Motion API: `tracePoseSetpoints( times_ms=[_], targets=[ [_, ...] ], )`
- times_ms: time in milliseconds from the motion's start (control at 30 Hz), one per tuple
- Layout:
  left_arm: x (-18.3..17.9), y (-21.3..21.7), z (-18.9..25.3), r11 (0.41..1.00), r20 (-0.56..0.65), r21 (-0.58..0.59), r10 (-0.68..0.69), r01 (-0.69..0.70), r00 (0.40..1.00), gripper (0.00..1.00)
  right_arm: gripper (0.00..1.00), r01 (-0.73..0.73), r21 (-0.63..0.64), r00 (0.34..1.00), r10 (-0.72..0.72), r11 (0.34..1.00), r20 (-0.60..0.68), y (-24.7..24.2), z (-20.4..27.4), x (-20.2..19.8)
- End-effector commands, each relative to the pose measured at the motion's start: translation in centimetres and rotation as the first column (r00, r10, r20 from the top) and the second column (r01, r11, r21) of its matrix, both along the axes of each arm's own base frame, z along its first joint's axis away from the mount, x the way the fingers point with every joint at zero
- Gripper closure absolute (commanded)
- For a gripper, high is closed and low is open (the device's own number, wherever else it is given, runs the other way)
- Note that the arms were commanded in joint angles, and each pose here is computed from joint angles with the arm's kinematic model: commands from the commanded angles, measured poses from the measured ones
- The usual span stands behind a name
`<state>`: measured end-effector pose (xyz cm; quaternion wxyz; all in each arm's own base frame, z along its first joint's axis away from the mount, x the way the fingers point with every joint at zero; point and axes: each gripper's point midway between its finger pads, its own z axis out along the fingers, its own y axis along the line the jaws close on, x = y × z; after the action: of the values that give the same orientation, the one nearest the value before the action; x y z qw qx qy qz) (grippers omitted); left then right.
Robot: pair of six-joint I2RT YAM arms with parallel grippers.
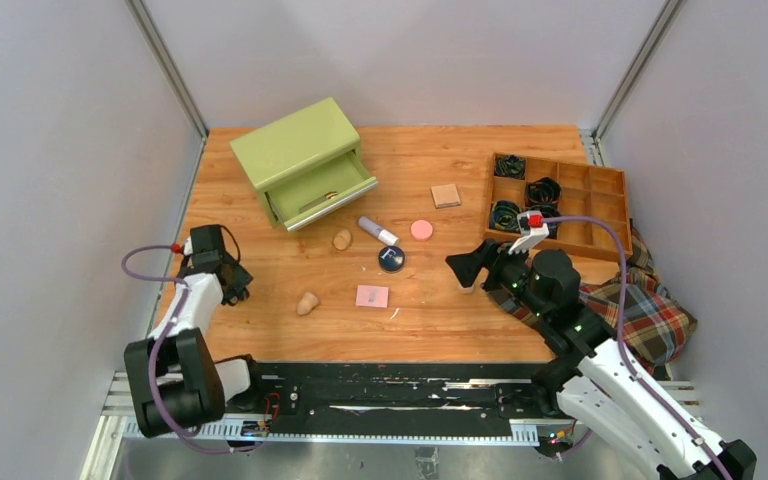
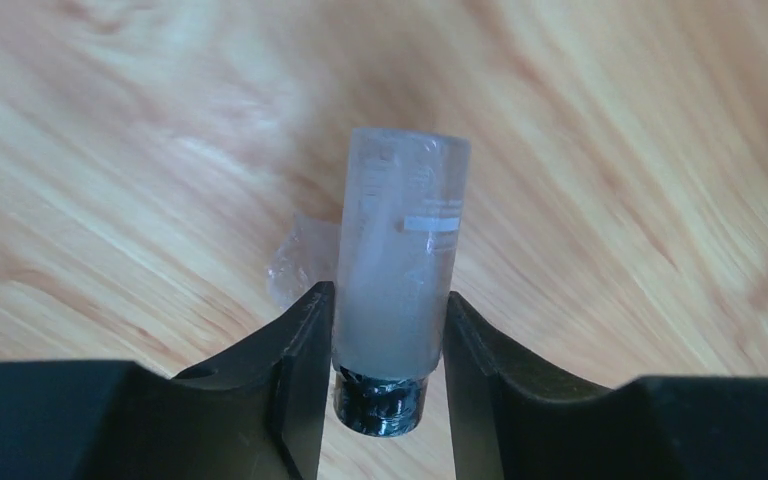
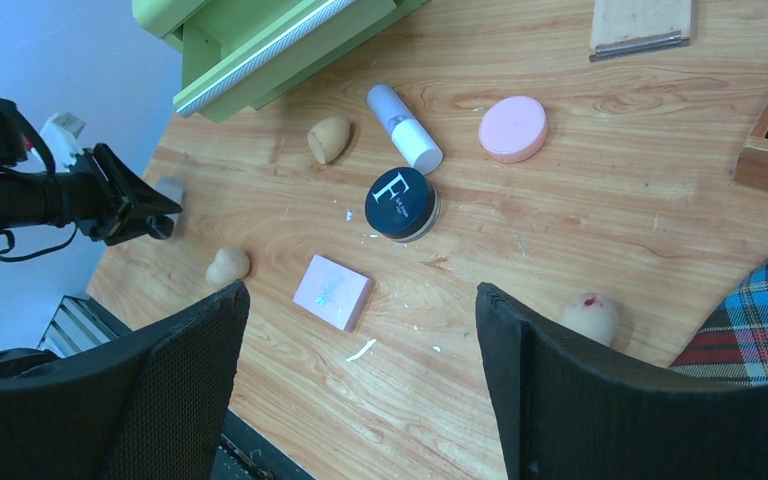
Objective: Organize the makeup
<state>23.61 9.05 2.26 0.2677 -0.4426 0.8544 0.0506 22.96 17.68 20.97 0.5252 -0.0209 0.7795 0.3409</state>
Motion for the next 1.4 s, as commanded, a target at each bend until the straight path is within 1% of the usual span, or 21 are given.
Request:
tracePoseSetpoints(
  times_ms=[0,100,133,167,267,333,400,467,567,667,733,767,833,867,933,1033,1100,1133,1167,1233,1367],
  targets=[
    [2.7,-2.6,5.8,0.978,0.139,0.080,-0.201,0.191,0.970,0.79,0.18,0.046,0.025,0.999,-0.046,0.999,0.021,-0.7,0.0,0.4],
    [3.7,-3.4,11.5,0.942,0.240,0.187,-0.320,0.280,0.916,0.82,0.17,0.072,0.026,0.997,-0.073,0.997,0.035,-1.4,-0.4,0.3],
    [4.0,-3.7,13.5,0.923,0.268,0.225,-0.365,0.311,0.892,0.85,0.17,0.078,0.020,0.996,-0.078,0.997,0.036,-1.6,-0.7,0.2],
    [4.2,-4.1,15.3,0.903,0.287,0.263,-0.410,0.340,0.866,0.86,0.17,0.082,0.013,0.996,-0.082,0.997,0.035,-1.8,-1.0,0.2],
    [4.6,-5.5,19.8,0.830,0.309,0.358,-0.538,0.428,0.785,0.93,0.17,0.079,-0.010,0.996,-0.078,0.997,0.031,-1.9,-1.6,0.1],
    [5.2,-7.0,22.2,0.766,0.301,0.413,-0.625,0.493,0.720,0.98,0.17,0.075,-0.017,0.997,-0.075,0.997,0.026,-1.9,-1.9,0.0],
    [5.9,-8.4,24.0,0.684,0.252,0.481,-0.707,0.548,0.661,0.99,0.17,0.072,-0.020,0.997,-0.072,0.997,0.028,-1.9,-1.9,0.0],
    [6.9,-10.8,25.6,0.578,0.188,0.550,-0.789,0.603,0.585,0.99,0.17,0.077,-0.023,0.997,-0.076,0.997,0.032,-2.0,-1.9,-0.1],
    [8.4,-13.8,27.1,0.409,0.047,0.631,-0.868,0.659,0.494,0.99,0.17,0.088,-0.029,0.995,-0.087,0.996,0.040,-2.4,-1.8,-0.3],
    [10.1,-16.7,26.8,0.283,-0.054,0.639,-0.911,0.715,0.409,1.00,0.17,0.110,-0.038,0.993,-0.108,0.993,0.046,-3.1,-1.7,-0.5],
    [11.5,-18.1,25.7,0.225,-0.110,0.620,-0.924,0.751,0.367,1.00,0.17,0.126,-0.043,0.991,-0.124,0.991,0.050,-3.5,-1.5,-0.7],
    [12.3,-18.4,25.1,0.204,-0.136,0.612,-0.925,0.764,0.356,1.00,0.17,0.135,-0.049,0.990,-0.133,0.990,0.046,-3.8,-1.5,-0.8],
    [13.8,-18.6,24.0,0.181,-0.179,0.611,-0.917,0.770,0.357,0.99,0.17,0.150,-0.052,0.988,-0.147,0.987,0.050,-4.3,-1.3,-1.0],
    [14.4,-18.5,23.3,0.167,-0.207,0.614,-0.909,0.771,0.362,0.99,0.17,0.157,-0.055,0.987,-0.154,0.986,0.054,-4.5,-1.2,-1.1],
    [15.5,-18.1,22.5,0.167,-0.236,0.631,-0.889,0.758,0.392,0.98,0.17,0.166,-0.062,0.984,-0.161,0.984,0.069,-5.0,-0.6,-1.4],
    [16.9,-18.1,21.2,0.114,-0.294,0.639,-0.877,0.760,0.379,0.96,0.17,0.214,-0.085,0.974,-0.206,0.973,0.091,-6.3,-0.2,-1.7],
    [17.7,-17.1,20.2,0.069,-0.386,0.633,-0.836,0.771,0.391,0.95,0.17,0.234,-0.094,0.969,-0.224,0.968,0.104,-7.0,0.0,-2.0],
    [17.8,-17.0,19.9,0.049,-0.410,0.626,-0.829,0.778,0.382,0.95,0.17,0.237,-0.096,0.968,-0.226,0.967,0.110,-7.2,0.2,-2.1],
    [17.9,-17.1,19.6,0.031,-0.423,0.619,-0.828,0.785,0.367,0.95,0.17,0.239,-0.098,0.967,-0.228,0.966,0.113,-7.3,0.3,-2.3],
    [18.0,-17.4,19.2,0.019,-0.419,0.616,-0.839,0.787,0.348,0.92,0.17,0.247,-0.104,0.966,-0.236,0.963,0.110,-7.6,0.3,-2.5],
    [18.5,-18.1,18.4,0.017,-0.402,0.614,-0.854,0.789,0.331,0.87,0.17,0.248,-0.099,0.966,-0.238,0.964,0.101,-7.7,0.1,-2.6]
  ],
)
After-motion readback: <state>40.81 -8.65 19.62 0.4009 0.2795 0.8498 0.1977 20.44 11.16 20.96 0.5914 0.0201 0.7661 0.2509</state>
